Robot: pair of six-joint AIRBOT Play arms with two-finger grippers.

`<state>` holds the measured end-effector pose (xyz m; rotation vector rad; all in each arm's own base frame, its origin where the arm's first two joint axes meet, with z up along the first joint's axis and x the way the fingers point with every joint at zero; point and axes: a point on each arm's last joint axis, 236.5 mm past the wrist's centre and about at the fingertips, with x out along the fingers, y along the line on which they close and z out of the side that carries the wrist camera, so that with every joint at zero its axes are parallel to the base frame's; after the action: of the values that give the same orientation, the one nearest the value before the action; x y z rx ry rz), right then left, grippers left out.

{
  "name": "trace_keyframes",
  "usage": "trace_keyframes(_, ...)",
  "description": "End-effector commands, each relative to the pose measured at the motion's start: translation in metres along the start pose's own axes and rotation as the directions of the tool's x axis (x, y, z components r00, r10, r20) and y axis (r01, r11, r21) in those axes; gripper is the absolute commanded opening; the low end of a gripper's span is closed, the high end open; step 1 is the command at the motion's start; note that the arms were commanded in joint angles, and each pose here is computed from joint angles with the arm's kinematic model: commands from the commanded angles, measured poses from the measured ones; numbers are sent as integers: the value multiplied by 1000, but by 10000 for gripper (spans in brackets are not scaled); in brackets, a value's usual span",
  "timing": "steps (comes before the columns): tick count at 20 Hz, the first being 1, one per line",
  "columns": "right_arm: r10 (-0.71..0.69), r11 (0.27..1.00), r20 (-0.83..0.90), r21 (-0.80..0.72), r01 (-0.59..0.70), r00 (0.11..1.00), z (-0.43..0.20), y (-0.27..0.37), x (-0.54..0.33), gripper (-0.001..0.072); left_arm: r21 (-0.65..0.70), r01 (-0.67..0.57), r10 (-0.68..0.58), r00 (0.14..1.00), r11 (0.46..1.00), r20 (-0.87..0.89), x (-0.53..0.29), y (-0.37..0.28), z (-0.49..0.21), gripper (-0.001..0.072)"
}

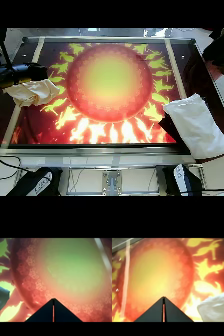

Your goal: Fold the shirts.

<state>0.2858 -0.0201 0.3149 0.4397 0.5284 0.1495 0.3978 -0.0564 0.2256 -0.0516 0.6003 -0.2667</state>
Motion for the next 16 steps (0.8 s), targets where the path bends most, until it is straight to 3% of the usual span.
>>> trace_keyframes(1,187,964,-184,-152,-216,965,-38,62,27,12,-37,7,-8,999,999,-34,0,-2,-8,15)
trace_keyframes(3,231,939,-289,-184,-291,929,-60,81,43,12,-115,18,-33,991,993,-129,-2,-8,-30,15)
trace_keyframes(8,242,900,-481,-214,-381,843,-103,99,82,13,-118,24,-45,983,993,-176,-4,-11,-42,15)
trace_keyframes(16,239,884,-580,-203,-422,779,-130,107,107,12,-118,24,-45,983,993,-176,-4,-11,-42,15)
